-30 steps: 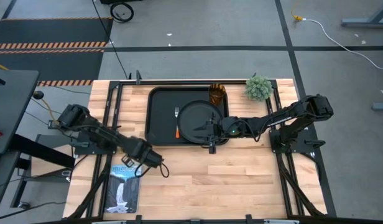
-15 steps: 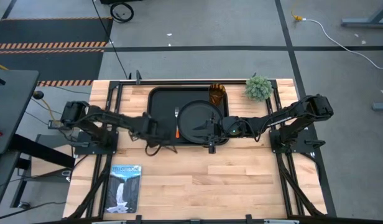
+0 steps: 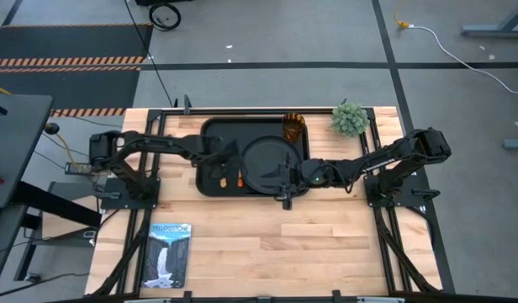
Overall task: Pick and place plate/cup/fork/spoon on tray
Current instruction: Put the yellow spoon on the black tray to the left of the orange fork
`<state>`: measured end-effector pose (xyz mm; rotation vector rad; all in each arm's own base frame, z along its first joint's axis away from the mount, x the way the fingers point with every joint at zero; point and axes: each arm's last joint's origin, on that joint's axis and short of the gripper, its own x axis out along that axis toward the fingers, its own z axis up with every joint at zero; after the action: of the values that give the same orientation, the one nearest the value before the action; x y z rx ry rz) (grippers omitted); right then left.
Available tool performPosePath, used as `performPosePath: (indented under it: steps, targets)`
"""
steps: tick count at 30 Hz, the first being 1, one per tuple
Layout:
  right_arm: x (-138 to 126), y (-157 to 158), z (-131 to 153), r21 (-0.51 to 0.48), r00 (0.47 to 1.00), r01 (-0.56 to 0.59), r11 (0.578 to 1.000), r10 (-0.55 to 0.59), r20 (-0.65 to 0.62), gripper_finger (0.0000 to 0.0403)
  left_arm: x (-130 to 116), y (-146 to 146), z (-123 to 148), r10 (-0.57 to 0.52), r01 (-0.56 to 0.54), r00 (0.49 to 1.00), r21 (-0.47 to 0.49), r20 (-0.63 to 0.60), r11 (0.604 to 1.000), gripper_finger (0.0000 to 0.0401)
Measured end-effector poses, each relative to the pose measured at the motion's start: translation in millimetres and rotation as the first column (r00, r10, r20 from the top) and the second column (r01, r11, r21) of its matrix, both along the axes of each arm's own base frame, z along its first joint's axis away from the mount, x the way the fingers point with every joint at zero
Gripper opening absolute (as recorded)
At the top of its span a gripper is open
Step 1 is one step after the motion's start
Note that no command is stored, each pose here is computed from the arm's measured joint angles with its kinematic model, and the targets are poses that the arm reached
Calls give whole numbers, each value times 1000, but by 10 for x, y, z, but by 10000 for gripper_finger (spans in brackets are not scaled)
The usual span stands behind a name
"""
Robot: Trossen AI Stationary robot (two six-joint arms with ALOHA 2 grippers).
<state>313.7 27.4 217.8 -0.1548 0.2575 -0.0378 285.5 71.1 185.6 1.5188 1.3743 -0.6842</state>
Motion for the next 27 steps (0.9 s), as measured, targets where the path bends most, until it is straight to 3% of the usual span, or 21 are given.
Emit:
performPosePath:
  steps: [5, 11, 27]
  targets:
    - [-4, 53, 7, -2, 1000, -8, 1000, 8, 8, 145, 33, 191, -170, -83, 82, 994, -22, -72, 996, 38]
    - [-6, 64, 5, 0, 1000, 12, 1000, -12, 7, 145, 107, 338, -294, -98, 96, 995, -54, -26, 994, 38]
    - [-6, 63, 8, 10, 1000, 17, 1000, -17, 10, 145, 80, 391, -358, -111, 109, 994, -192, -1, 975, 38]
